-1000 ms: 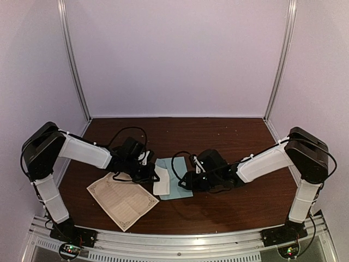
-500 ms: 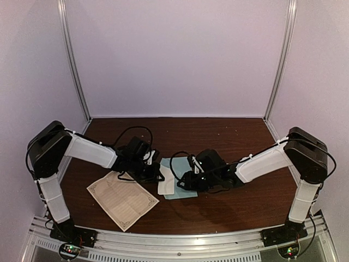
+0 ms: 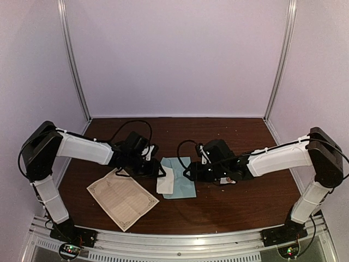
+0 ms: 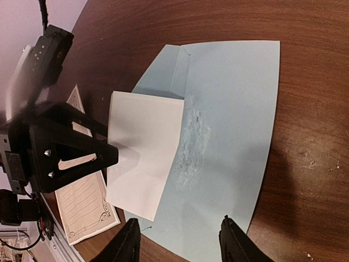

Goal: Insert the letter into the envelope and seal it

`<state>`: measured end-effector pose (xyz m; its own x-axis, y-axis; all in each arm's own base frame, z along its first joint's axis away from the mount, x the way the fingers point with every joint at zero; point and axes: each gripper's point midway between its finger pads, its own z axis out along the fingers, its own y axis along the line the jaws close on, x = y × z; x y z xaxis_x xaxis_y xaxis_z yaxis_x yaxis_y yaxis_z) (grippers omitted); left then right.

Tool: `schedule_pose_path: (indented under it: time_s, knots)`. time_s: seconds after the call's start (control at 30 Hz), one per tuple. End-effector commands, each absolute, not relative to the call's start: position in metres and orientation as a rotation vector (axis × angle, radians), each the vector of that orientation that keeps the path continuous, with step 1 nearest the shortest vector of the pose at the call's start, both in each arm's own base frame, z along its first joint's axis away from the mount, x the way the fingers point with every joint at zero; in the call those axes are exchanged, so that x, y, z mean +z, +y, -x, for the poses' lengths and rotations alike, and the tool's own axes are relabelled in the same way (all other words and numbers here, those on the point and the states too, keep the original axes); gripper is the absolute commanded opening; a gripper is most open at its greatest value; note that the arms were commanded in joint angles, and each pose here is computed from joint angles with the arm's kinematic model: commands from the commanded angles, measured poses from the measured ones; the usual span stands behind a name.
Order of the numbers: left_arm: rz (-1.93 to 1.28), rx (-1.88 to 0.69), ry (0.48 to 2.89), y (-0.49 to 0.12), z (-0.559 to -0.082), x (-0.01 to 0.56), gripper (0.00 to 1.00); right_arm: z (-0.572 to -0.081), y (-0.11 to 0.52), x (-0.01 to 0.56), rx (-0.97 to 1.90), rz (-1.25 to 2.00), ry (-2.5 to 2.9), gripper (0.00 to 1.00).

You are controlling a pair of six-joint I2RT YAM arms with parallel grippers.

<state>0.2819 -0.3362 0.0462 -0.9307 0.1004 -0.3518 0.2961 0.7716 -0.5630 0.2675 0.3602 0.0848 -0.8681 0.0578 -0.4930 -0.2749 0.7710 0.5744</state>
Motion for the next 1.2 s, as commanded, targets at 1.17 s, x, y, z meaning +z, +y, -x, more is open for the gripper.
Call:
schedule_pose_path:
  time_s: [1.17]
  knots:
    - [-0.319, -0.833, 2.698, -0.328, -0.280, 0.029, 0.10, -0.275, 0.335, 0.018, 0.716, 0.102, 2.582, 0.50]
